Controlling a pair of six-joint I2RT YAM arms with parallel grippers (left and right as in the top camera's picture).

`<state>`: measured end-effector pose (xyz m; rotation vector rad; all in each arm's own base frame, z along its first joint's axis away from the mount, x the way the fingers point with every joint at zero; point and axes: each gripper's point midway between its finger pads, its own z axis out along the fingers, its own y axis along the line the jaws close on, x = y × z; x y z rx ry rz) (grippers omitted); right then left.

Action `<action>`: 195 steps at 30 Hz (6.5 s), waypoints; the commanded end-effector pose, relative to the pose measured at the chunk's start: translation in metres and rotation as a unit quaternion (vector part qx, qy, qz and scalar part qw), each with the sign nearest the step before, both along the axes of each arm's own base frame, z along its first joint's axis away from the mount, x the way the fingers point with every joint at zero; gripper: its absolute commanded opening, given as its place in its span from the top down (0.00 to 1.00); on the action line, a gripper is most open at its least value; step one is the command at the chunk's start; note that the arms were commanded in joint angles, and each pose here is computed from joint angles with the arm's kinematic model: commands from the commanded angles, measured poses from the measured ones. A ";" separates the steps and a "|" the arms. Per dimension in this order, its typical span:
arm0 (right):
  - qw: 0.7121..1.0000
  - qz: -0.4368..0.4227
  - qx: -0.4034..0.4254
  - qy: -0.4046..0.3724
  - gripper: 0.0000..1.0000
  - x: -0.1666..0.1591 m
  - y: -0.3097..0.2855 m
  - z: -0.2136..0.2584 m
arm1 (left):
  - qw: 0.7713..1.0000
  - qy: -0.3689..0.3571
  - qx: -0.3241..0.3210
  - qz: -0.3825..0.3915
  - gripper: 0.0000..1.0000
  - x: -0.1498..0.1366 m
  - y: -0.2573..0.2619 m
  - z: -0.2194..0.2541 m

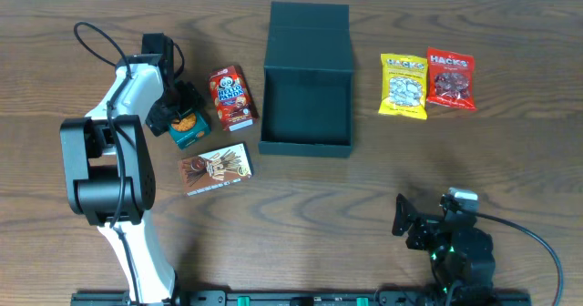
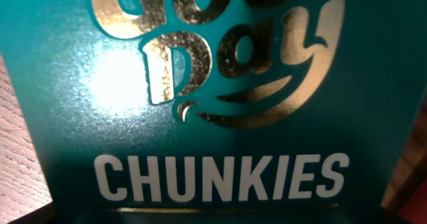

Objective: Pack container

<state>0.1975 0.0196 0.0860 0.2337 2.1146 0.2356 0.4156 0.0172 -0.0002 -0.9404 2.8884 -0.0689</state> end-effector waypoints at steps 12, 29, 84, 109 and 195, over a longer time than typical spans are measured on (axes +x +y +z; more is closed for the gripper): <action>1.000 -0.001 0.002 0.003 0.01 0.000 0.000 -0.004 | 0.999 -0.039 -0.001 -0.010 0.18 0.029 0.002 0.023; 1.000 -0.001 0.002 0.003 0.01 0.000 0.000 -0.004 | 0.984 -0.087 0.005 -0.156 0.23 0.060 -0.054 0.076; 1.000 -0.001 0.002 0.003 0.01 0.000 0.000 -0.004 | 0.945 -0.041 -0.009 -0.325 0.21 -0.012 -0.246 0.085; 1.000 -0.001 0.002 0.003 0.01 0.000 0.000 -0.004 | 0.932 -0.044 0.014 -0.361 0.12 -0.006 -0.243 0.079; 1.000 -0.001 0.002 0.003 0.01 0.000 0.000 -0.004 | 0.964 -0.143 0.054 -0.217 0.94 0.034 -0.219 0.176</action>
